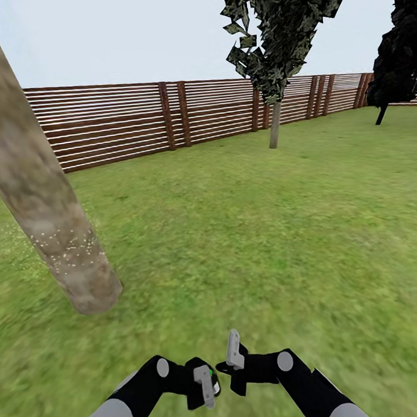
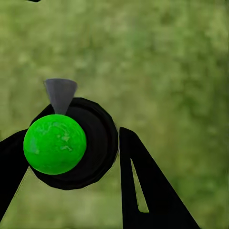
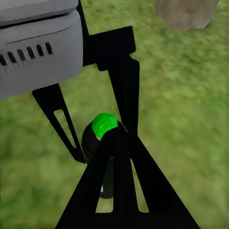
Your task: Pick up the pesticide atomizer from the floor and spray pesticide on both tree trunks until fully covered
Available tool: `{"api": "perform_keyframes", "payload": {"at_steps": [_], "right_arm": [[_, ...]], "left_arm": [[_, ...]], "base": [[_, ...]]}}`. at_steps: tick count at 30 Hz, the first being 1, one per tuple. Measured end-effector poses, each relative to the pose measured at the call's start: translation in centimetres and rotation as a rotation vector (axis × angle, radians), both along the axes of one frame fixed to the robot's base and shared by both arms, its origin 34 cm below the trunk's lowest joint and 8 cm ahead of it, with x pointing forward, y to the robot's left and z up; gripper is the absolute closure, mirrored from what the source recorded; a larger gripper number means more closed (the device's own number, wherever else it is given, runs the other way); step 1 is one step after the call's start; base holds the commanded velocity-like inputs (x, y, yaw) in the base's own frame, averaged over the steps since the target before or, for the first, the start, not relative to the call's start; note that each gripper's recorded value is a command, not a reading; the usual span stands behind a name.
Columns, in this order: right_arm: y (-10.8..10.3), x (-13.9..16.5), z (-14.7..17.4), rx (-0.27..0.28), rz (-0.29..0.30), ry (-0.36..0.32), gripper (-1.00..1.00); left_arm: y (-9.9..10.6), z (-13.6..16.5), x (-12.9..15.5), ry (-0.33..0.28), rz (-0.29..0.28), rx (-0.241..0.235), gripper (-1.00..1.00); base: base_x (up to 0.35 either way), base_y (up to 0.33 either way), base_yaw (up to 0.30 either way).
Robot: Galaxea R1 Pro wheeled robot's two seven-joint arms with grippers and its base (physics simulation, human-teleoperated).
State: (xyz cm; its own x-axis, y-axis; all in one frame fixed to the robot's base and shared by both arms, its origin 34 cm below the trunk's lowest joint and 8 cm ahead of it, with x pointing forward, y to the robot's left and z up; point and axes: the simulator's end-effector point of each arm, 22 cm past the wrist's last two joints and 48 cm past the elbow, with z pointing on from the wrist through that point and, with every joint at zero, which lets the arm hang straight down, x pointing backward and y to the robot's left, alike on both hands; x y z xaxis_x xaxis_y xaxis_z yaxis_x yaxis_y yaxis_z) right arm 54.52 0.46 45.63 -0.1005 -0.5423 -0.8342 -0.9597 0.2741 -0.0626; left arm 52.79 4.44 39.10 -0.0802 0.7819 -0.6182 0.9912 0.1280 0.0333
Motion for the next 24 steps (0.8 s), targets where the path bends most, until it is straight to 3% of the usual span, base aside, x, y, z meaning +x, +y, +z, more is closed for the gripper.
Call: {"api": "perform_keyframes", "payload": {"at_steps": [14, 18, 24], "right_arm": [[-0.08, -0.06, -0.12, -0.003, 0.001, 0.001, 1.00], [-0.08, -0.06, -0.12, -0.004, 0.001, 0.001, 1.00], [-0.08, -0.06, -0.11, -0.004, 0.001, 0.001, 1.00]], "left_arm": [[-0.31, 0.66, 0.63, -0.009, 0.012, -0.023, 1.00], [-0.48, 0.74, -0.20, 0.023, -0.012, -0.030, 1.00], [-0.81, 1.00, -0.16, 0.029, -0.002, -0.047, 1.00]], "base": [[0.000, 0.000, 0.000], [0.000, 0.000, 0.000], [0.000, 0.000, 0.000]]}}
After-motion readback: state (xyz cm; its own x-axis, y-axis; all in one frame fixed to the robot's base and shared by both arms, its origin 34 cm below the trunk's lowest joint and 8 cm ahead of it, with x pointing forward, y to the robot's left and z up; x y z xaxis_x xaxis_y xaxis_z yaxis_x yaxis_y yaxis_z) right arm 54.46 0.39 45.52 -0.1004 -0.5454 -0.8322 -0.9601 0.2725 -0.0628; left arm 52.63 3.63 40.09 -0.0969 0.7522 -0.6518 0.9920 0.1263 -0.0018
